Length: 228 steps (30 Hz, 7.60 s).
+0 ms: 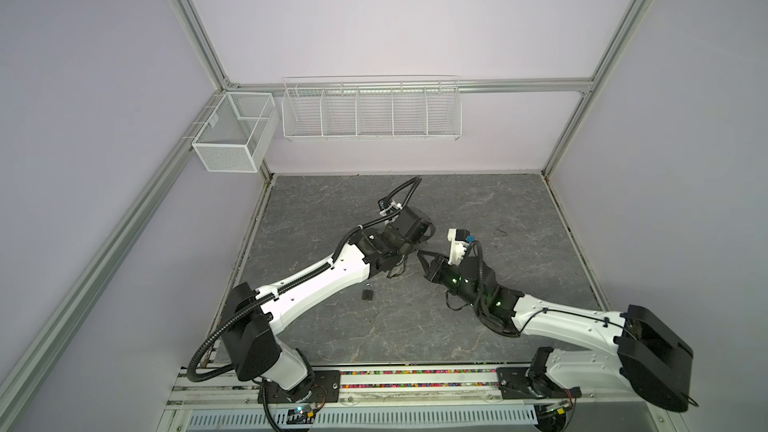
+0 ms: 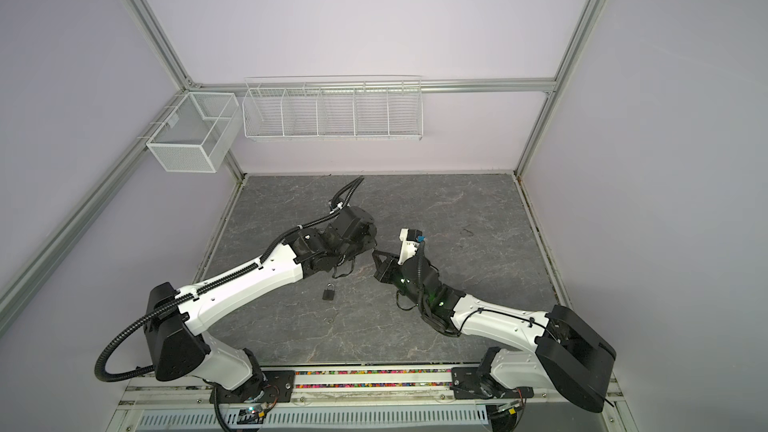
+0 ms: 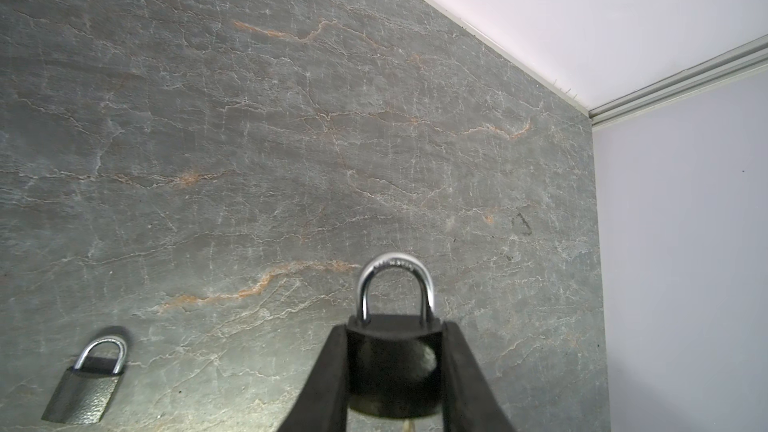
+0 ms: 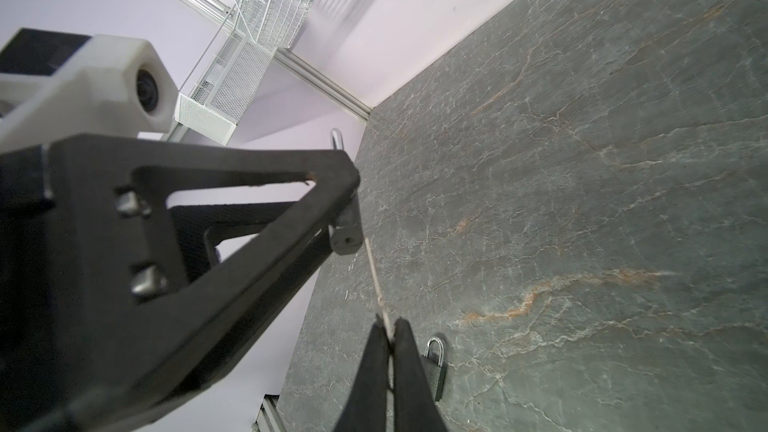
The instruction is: Unlock with the key
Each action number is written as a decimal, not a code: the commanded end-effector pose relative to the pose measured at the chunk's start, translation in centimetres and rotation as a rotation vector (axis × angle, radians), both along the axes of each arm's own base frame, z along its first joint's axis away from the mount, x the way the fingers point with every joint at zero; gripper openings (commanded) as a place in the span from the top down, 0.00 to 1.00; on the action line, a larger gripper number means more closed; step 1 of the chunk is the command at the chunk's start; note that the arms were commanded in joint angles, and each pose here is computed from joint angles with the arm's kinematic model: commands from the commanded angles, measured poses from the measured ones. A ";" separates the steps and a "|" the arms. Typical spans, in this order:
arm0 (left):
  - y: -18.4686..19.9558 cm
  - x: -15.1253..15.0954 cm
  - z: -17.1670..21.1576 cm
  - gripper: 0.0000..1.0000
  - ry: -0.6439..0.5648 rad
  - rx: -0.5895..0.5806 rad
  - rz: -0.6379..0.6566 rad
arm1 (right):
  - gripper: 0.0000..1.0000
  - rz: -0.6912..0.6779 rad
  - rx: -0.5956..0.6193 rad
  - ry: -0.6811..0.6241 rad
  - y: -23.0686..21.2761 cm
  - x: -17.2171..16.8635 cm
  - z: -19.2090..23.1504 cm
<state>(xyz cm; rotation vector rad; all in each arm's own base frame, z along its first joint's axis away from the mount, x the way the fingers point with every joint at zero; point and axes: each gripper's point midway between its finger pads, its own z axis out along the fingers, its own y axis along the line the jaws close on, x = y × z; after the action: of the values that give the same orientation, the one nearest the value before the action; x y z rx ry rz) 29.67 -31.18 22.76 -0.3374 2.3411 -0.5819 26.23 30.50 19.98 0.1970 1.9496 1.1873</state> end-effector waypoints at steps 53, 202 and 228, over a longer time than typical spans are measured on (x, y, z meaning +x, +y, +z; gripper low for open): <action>-0.7 -1.0 0.4 1.00 0.029 0.002 -0.063 | 0.94 0.008 0.009 -0.132 1.6 1.2 3.9; 2.5 -4.1 6.9 1.00 -0.163 -0.229 -0.057 | 0.94 0.315 0.112 -0.276 4.5 -1.9 10.5; 0.8 -5.5 8.1 1.00 -0.182 -0.421 -0.189 | 0.94 0.412 0.421 -0.228 3.9 -3.8 15.9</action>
<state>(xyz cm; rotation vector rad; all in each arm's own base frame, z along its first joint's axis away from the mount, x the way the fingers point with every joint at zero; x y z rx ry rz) 26.17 -27.80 31.60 -0.3481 2.0063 -1.0301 24.63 34.45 29.96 -0.0666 1.7758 1.6050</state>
